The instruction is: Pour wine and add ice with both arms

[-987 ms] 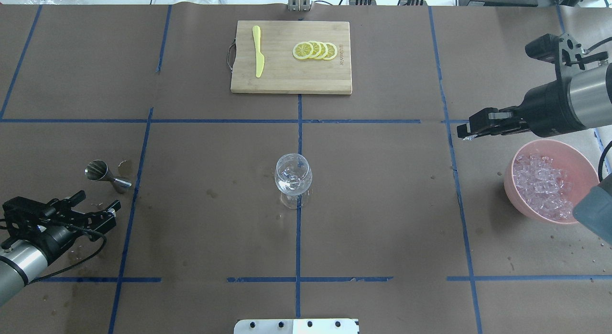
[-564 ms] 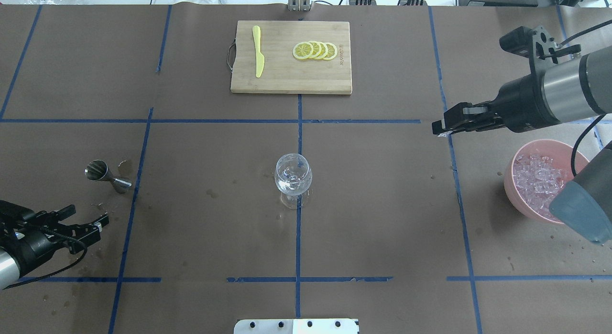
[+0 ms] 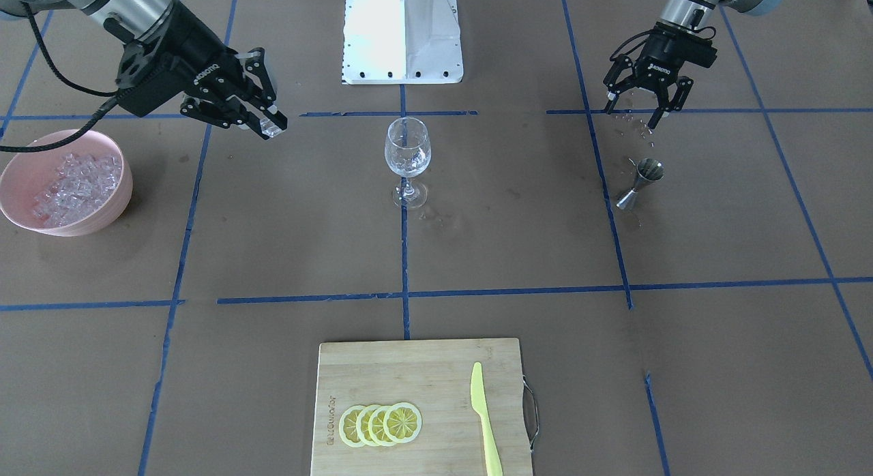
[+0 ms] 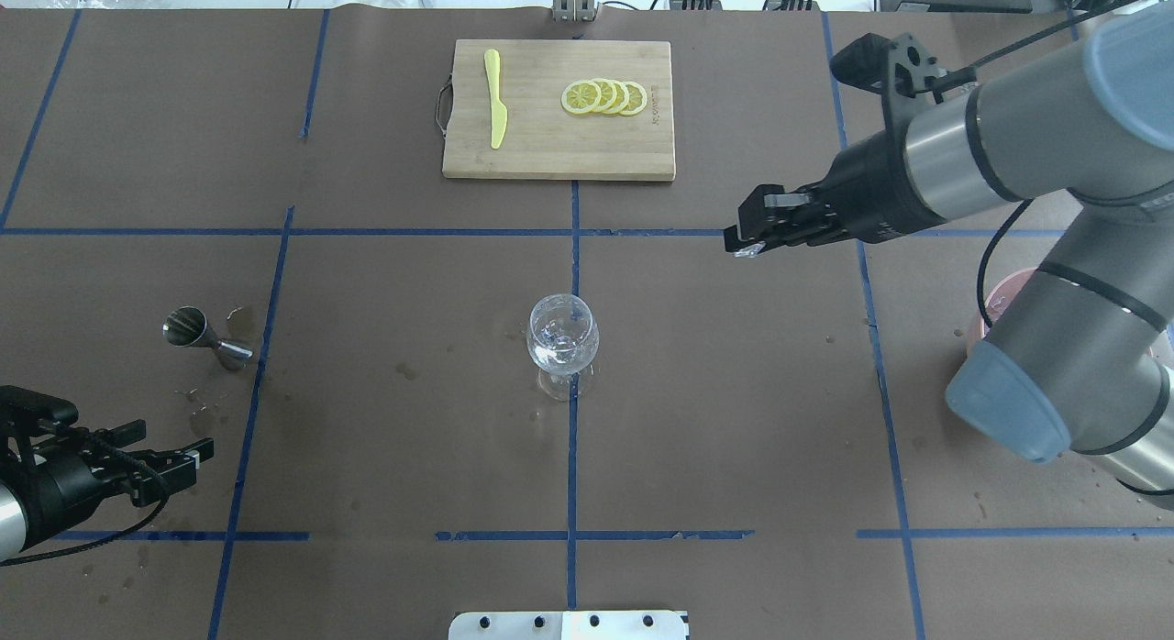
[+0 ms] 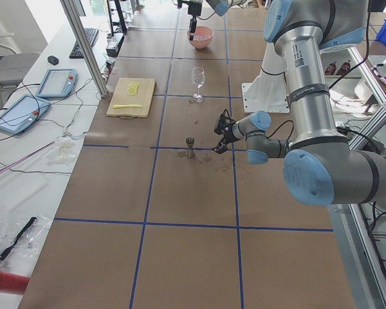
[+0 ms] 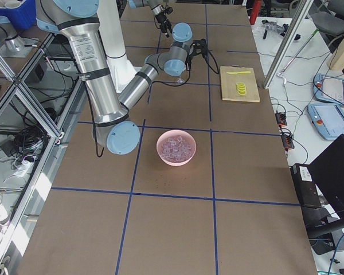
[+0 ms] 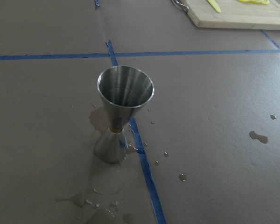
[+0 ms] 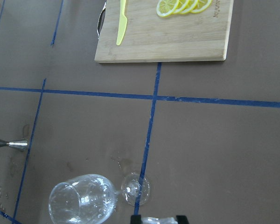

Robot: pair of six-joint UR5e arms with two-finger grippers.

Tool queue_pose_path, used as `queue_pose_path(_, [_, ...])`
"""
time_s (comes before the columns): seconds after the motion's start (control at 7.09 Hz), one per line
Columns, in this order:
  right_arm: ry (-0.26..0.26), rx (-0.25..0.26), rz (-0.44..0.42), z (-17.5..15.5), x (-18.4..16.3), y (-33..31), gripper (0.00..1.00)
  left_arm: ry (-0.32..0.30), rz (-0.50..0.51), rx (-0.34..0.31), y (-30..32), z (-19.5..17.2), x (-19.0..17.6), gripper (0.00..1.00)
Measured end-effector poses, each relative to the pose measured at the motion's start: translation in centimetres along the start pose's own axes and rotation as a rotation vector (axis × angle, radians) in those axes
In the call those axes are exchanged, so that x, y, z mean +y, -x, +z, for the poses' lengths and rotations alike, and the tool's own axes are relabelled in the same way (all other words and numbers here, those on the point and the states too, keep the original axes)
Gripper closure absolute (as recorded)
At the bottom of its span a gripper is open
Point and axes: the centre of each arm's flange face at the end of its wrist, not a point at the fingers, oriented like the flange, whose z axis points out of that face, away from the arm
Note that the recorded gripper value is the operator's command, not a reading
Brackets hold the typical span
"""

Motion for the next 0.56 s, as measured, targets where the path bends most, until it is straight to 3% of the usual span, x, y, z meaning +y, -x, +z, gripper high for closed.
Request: queue_pose_path(0.56, [-0.023,0.029,0.003,6.5,2.5,6.5,1.00,0.119,-0.044,-0.090,0.3,-1.6,-4.3,0.00])
